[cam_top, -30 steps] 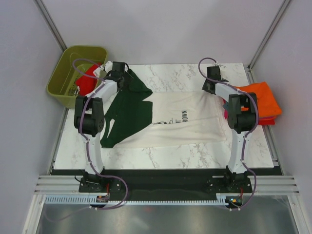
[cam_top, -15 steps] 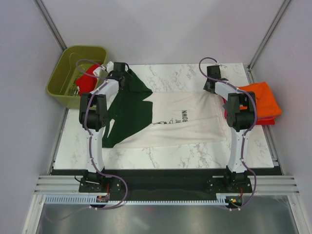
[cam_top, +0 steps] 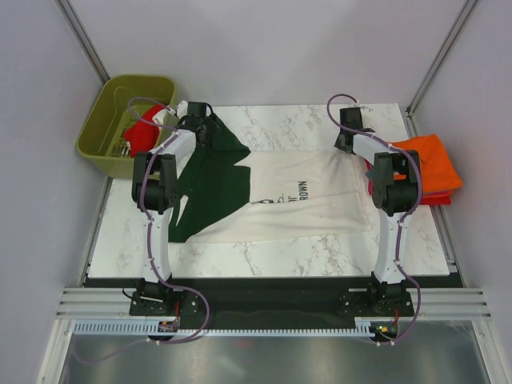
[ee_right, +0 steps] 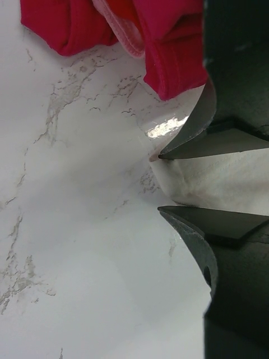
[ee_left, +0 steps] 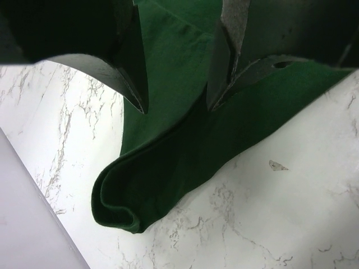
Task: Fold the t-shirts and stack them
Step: Fold the tshirt
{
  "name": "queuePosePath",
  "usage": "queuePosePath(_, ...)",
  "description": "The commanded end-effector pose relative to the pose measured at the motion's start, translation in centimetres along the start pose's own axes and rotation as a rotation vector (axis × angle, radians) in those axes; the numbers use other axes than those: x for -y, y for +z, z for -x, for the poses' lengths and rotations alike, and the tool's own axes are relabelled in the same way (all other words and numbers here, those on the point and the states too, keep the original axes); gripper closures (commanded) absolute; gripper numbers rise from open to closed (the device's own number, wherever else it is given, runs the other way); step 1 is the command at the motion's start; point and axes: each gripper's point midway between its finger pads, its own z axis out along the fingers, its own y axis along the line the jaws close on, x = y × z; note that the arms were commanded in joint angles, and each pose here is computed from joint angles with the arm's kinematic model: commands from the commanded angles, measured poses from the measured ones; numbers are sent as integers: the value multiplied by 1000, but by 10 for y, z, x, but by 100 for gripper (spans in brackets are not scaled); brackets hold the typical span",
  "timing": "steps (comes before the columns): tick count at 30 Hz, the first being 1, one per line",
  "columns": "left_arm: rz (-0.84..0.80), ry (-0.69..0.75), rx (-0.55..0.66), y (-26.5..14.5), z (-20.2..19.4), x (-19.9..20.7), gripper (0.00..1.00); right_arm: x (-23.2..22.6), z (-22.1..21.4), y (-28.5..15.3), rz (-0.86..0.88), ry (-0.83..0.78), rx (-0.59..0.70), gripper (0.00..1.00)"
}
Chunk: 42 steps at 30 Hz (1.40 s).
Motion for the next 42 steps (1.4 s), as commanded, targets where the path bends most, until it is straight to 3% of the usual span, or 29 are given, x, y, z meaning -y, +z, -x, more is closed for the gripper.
queuePosePath(1,-34,-8,16,0,10,11,47,-3,7,3,14,28,18,54)
queuePosePath(8,-45,-34,-23,11,-1,12,56,-4,10,1,36,46,21,59)
queuePosePath(11,-42,-35,-29,13,-4,10,69,-6,11,-2,48,53,28,64)
queuePosePath(18,-55,-21,-6,8,4,16,98,-8,15,-8,72,62,41,87)
queuePosePath(25,-72,69,108,-20,19,35,98,-7,26,-19,88,75,79,96)
queuePosePath(34,-58,148,236,-67,32,54,98,-6,39,-37,113,99,124,97)
queuePosePath(42,-32,160,236,-72,29,46,98,0,39,-40,101,100,129,94)
